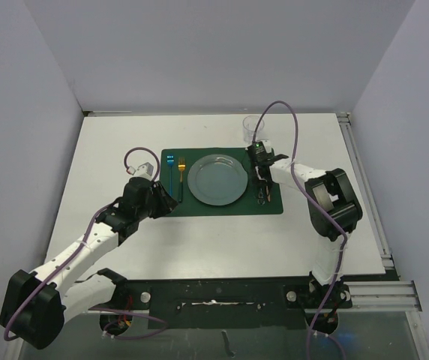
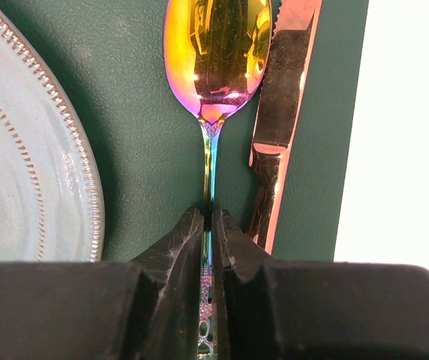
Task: Set the dinner table for one person
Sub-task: Adjust the spoon at the center of the board.
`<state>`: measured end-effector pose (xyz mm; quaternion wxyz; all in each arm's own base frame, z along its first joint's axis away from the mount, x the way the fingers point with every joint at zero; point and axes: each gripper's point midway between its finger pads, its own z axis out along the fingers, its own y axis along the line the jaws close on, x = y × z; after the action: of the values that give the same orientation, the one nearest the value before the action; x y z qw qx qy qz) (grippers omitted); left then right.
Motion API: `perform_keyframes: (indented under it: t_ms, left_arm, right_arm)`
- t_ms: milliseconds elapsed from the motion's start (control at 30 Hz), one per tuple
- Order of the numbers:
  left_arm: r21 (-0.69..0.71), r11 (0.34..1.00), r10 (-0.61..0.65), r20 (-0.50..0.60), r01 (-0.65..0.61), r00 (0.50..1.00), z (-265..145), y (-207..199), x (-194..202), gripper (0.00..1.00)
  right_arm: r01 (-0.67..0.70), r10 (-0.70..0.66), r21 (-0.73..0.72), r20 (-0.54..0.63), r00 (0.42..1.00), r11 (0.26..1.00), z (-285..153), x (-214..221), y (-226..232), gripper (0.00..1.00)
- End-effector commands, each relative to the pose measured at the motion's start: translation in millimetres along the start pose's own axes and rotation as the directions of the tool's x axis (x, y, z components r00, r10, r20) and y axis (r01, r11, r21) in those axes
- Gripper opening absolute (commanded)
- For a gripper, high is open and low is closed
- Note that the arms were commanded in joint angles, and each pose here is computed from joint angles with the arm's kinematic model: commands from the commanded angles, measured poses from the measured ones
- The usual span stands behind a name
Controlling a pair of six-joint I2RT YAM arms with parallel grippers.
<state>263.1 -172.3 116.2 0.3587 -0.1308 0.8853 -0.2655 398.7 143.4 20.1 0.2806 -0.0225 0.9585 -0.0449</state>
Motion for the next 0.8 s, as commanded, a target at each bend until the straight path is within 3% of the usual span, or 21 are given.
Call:
perform_keyframes:
  t_ms: [0,767]
  left_arm:
    - [0.052,0.999,-0.003,0.045,0.0,0.999,-1,-15,-13,0.25]
    - [0.04,0.999,0.011,0.044,-0.013,0.999,-2,-13,-14,0.25]
  right_arm:
    - [-0.001,0.002,-0.03,0.038,0.999,1.0,-11,-15,3,0.0]
    - [0.003,-0.002,-0.046,0.021,1.0,0.999,0,-24,18,0.0]
